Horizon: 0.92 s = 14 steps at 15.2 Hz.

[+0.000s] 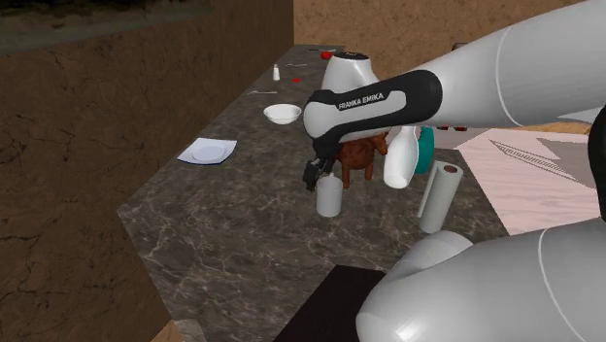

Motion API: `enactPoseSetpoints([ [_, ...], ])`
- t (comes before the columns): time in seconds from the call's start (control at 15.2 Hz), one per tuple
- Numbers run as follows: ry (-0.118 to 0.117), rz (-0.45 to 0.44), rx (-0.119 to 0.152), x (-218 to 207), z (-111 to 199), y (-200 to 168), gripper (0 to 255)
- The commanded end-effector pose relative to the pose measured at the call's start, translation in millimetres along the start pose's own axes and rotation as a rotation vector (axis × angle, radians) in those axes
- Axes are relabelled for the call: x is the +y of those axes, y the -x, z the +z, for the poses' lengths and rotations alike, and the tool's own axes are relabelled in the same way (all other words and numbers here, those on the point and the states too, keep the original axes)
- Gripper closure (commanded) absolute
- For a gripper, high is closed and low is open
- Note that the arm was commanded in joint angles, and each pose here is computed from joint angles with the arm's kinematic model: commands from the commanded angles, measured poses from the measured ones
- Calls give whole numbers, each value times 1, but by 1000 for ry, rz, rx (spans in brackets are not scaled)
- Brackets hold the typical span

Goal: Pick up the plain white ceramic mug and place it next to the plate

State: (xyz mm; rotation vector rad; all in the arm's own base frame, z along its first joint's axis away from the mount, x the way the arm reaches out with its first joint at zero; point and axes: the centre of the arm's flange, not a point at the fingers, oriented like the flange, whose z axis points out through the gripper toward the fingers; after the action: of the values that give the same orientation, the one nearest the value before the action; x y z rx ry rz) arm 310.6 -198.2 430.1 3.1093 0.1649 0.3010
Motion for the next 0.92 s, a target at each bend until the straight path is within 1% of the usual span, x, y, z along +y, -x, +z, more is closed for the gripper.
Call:
enactPoseSetpoints([
  [0.0, 5, -3, 1, 18, 19, 7, 0],
  [0.13, 8, -5, 1, 30, 32, 12, 0],
  [0.59, 8, -5, 1, 30, 72, 12, 0],
  [0.86, 8, -5, 1, 30, 72, 12, 0],
])
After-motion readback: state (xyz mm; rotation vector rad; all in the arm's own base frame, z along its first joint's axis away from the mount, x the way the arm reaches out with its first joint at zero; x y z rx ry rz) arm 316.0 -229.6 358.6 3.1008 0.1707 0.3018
